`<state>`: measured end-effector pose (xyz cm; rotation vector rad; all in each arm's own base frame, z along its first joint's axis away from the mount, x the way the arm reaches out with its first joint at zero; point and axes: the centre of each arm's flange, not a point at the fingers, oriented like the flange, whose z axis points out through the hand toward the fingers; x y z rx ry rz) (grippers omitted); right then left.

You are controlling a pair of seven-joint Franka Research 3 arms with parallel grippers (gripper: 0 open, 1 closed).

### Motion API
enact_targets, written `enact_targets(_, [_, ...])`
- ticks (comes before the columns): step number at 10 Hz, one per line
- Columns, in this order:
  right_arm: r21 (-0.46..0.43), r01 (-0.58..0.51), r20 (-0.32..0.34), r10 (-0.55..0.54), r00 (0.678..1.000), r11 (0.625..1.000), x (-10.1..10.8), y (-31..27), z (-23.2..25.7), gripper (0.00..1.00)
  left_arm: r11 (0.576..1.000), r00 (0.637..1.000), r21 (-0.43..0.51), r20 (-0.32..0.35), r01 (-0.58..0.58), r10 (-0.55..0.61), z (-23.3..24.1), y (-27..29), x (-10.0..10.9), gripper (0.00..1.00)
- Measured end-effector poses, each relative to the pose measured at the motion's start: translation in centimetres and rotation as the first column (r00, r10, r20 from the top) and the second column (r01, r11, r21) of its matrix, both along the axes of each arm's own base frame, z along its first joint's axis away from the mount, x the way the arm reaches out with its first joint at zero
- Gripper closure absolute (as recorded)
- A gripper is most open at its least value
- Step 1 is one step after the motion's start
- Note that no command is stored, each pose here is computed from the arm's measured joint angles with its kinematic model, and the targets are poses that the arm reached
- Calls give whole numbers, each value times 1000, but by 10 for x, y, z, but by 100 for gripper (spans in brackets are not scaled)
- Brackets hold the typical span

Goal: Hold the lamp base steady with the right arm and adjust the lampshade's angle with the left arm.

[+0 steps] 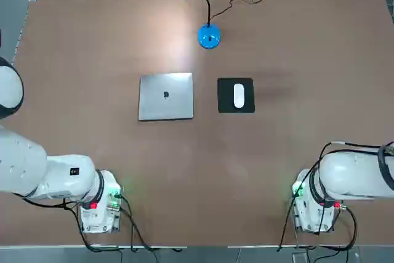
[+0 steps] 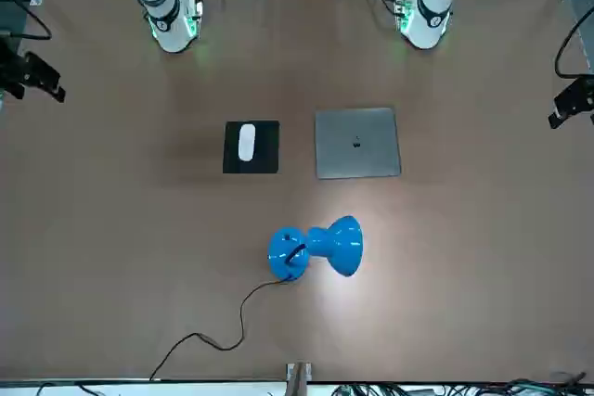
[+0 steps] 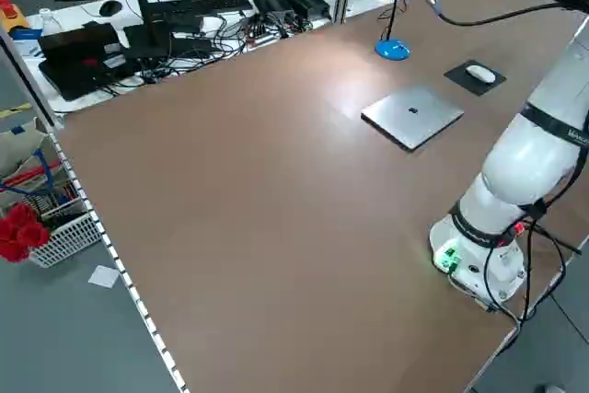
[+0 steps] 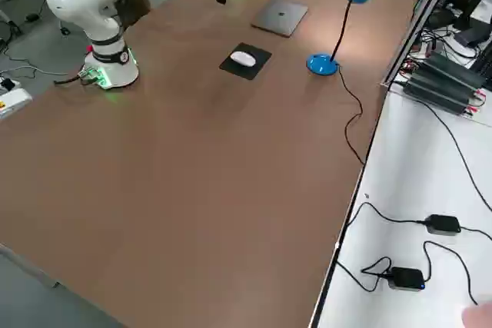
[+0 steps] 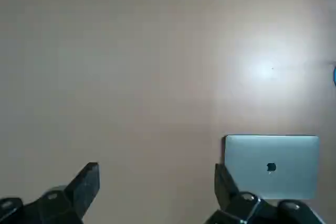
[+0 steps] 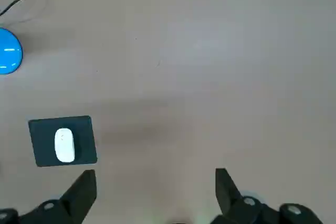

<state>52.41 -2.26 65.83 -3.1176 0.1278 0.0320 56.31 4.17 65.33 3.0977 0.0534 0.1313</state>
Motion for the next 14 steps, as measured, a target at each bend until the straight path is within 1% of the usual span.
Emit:
enact_targets(3, [-1,-1,26,1,1000,1000,5,0,1,0,1000,1000,0,-1,0,0,-1,0,0,3])
enact_targets(4, [-1,-3,26,3,1000,1000,6,1,0,0,1000,1000,0,1,1,-1,-1,-1,3,2])
enact_targets(6, [1,-33,31,33,999,999,13,17,-12,0,1000,999,3,48,21,-21,16,-13,16,2])
enact_targets(7, [5,-67,48,67,997,998,21,37,-30,0,1000,998,3,62,30,-30,20,-19,24,2])
enact_targets(9, [74,-147,95,140,986,986,37,97,-83,0,998,996,1,69,55,-55,14,-33,42,2])
enact_targets(10, [100,-200,144,185,972,975,46,139,-113,0,997,994,-3,74,76,-75,8,-44,54,2])
enact_targets(11, [117,-260,212,231,949,959,54,186,-144,0,995,992,-9,80,102,-101,3,-57,65,1])
enact_targets(13, [168,-372,363,294,884,913,68,279,-216,0,988,985,-23,82,155,-153,-8,-86,77,0])
enact_targets(14, [140,-446,430,351,832,884,75,311,-260,0,983,981,-26,74,179,-177,-16,-102,80,0])
